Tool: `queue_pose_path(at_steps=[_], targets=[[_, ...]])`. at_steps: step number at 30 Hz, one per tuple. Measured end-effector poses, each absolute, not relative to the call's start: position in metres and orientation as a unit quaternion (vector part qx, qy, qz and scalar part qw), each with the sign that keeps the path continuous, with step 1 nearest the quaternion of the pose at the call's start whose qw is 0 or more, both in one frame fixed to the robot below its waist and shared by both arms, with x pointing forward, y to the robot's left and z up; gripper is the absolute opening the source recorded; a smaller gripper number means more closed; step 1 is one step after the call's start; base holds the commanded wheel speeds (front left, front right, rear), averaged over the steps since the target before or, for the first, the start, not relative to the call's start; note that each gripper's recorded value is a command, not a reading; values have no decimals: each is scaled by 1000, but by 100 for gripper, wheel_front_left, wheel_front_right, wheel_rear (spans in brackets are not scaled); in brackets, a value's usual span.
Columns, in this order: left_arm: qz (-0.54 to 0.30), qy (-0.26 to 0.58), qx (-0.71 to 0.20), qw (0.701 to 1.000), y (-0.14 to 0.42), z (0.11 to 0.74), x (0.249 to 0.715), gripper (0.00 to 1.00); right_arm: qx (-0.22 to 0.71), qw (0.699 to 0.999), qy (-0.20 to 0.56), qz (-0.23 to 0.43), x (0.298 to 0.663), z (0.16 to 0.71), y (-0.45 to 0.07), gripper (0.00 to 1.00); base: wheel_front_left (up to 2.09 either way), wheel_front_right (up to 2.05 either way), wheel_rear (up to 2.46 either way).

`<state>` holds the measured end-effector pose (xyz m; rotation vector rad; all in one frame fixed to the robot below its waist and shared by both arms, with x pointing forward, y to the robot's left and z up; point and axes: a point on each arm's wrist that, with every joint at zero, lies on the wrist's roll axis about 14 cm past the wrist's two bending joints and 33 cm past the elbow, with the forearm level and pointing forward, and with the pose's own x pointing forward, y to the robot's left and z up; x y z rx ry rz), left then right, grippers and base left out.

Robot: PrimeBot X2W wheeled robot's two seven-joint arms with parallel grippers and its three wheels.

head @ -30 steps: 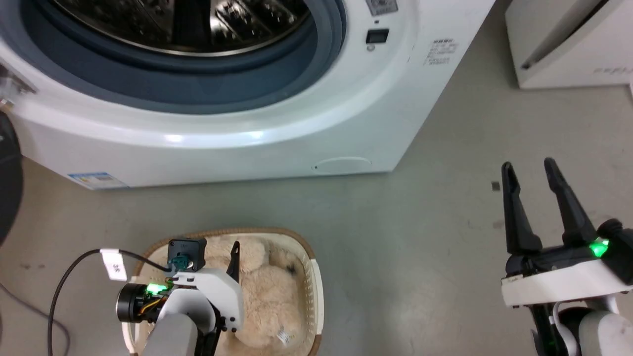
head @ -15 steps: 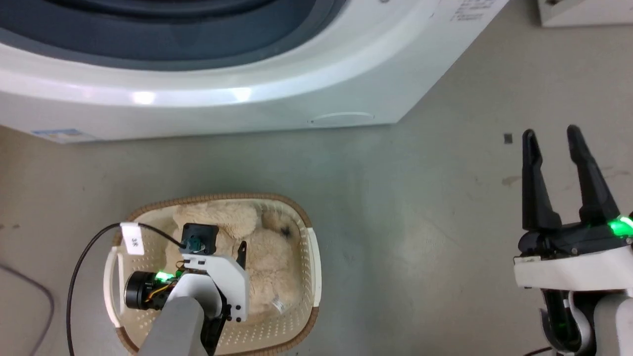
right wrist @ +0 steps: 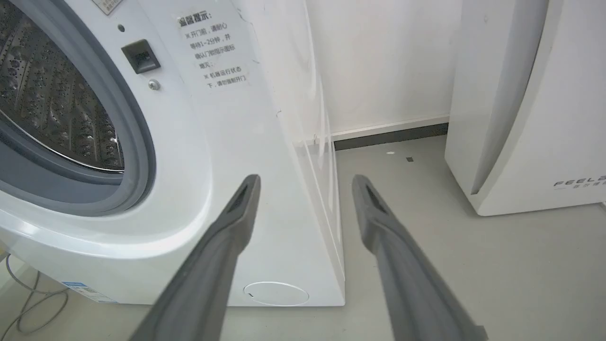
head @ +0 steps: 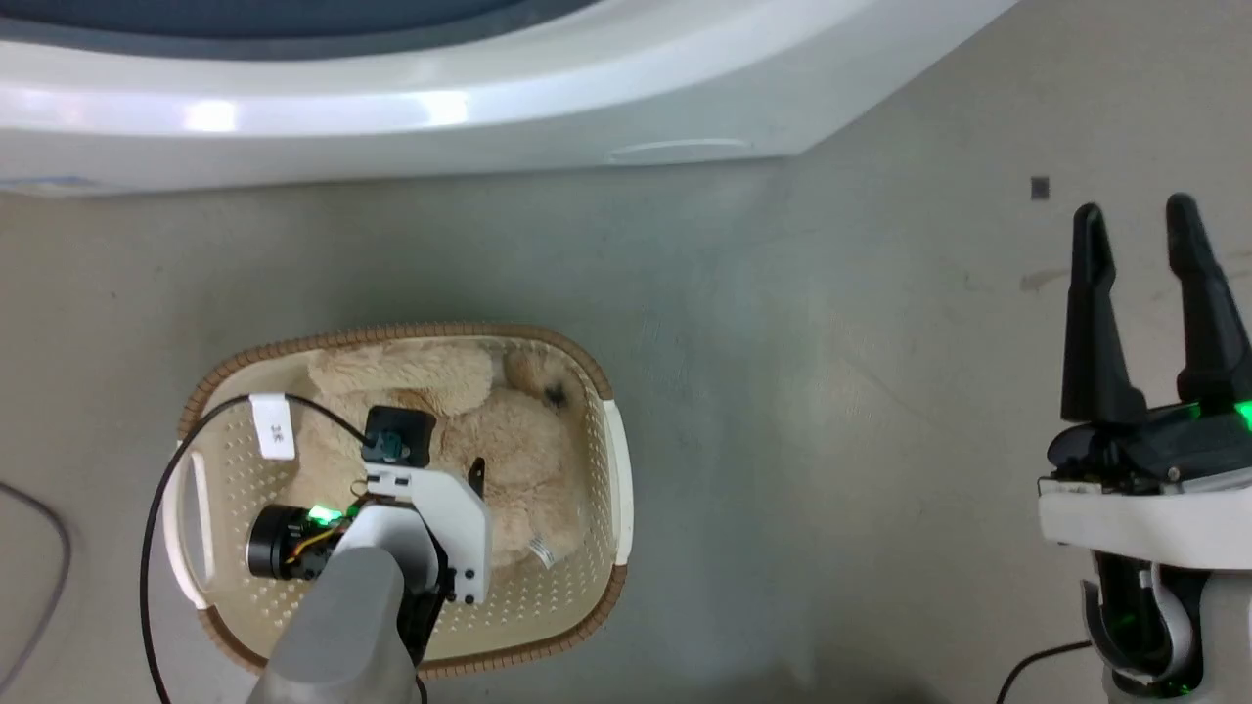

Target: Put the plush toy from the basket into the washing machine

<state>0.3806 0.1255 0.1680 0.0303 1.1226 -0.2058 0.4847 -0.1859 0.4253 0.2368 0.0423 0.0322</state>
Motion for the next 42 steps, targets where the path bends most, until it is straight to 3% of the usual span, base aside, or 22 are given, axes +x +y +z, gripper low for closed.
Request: queue_pose_path(at_steps=[23,24,25,35,42], targets=[[-101,618,21,779,126,91,361,100,155,987,31,2,506,375,-190,100,0,0,0],[-99,621,18,777,126,89,360,44,157,987,31,1,507,374,-190,100,0,0,0],[-98,624,15,775,126,86,359,0,158,987,29,1,508,373,-191,100,0,0,0],[-114,643,21,757,124,74,351,0,175,984,7,-2,516,378,-193,100,0,0,0],[-92,628,0,773,126,88,354,0,188,982,-20,-4,516,401,-195,100,0,0,0]])
